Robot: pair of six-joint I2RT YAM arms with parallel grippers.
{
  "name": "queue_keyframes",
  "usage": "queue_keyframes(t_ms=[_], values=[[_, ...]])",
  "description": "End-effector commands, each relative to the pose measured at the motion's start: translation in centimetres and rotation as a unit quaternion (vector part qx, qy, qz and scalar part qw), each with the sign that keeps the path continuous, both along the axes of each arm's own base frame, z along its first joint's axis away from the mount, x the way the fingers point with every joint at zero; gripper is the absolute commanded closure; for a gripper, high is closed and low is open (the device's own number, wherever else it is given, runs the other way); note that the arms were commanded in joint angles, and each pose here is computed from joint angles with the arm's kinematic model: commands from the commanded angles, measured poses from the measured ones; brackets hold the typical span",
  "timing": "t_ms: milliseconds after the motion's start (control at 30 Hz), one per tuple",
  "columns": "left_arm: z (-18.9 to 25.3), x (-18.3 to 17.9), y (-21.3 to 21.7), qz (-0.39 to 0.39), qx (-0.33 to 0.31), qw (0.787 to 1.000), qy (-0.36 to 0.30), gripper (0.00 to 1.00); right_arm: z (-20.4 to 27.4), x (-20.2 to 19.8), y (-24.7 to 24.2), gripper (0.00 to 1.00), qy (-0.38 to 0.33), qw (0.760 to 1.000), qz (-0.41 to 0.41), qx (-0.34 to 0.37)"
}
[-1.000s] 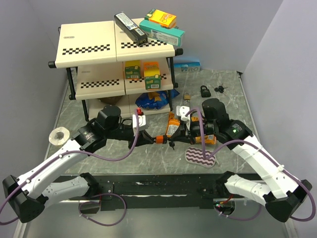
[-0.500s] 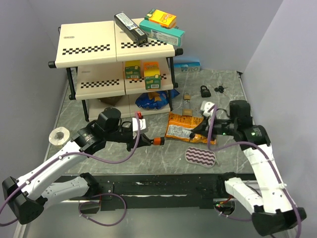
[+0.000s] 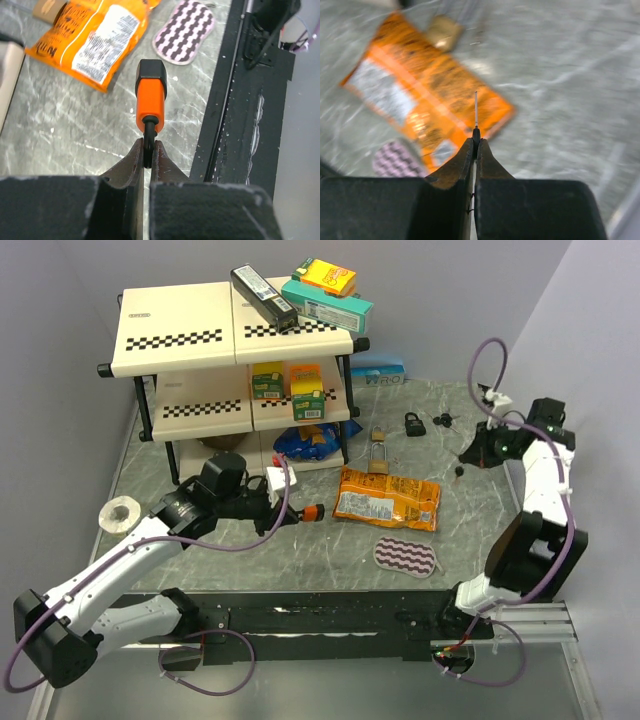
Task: Lock with the key
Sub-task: Place the key at the center of the board.
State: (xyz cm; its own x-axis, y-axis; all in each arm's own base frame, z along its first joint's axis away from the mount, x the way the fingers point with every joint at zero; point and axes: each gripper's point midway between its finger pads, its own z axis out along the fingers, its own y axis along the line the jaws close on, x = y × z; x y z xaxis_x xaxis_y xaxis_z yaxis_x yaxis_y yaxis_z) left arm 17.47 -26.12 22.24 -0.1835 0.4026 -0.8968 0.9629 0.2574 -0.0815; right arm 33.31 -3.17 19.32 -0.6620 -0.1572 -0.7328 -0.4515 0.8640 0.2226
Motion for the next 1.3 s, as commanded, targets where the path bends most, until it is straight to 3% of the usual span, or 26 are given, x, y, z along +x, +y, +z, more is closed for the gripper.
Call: queue_keyframes(t_ms=[0, 300, 600, 1000, 1167, 1267], values=[[2.8, 1.9, -0.3, 0.031, -0.042, 0.999, -0.003, 0.99, 1.2, 4.2, -5.0, 1.00, -0.020, 0.996, -0.073, -0.048], [2.7, 2.2, 0.0, 0.042, -0.050, 0.998, 0.008, 0.99, -5.0, 8.3, -10.0, 1.00, 0.074, 0.986, -0.125, -0.080], [2.4, 2.3, 0.1, 0.040, -0.043, 0.998, 0.007, 0.99, -10.6, 8.5, -10.9, 1.00, 0.144, 0.978, -0.133, -0.079], [1.6, 2.0, -0.4, 0.022, -0.039, 0.999, 0.027, 0.99, -12.9, 10.2, -12.0, 1.00, 0.152, 0.974, -0.143, -0.087], [1.3, 1.8, -0.5, 0.016, -0.038, 0.999, 0.035, 0.99, -13.0, 10.7, -12.5, 0.93, 0.145, 0.974, -0.146, -0.093], [1.2, 1.7, -0.7, 0.014, -0.039, 0.998, 0.040, 0.99, -12.8, 10.9, -12.2, 0.82, 0.145, 0.976, -0.139, -0.086]])
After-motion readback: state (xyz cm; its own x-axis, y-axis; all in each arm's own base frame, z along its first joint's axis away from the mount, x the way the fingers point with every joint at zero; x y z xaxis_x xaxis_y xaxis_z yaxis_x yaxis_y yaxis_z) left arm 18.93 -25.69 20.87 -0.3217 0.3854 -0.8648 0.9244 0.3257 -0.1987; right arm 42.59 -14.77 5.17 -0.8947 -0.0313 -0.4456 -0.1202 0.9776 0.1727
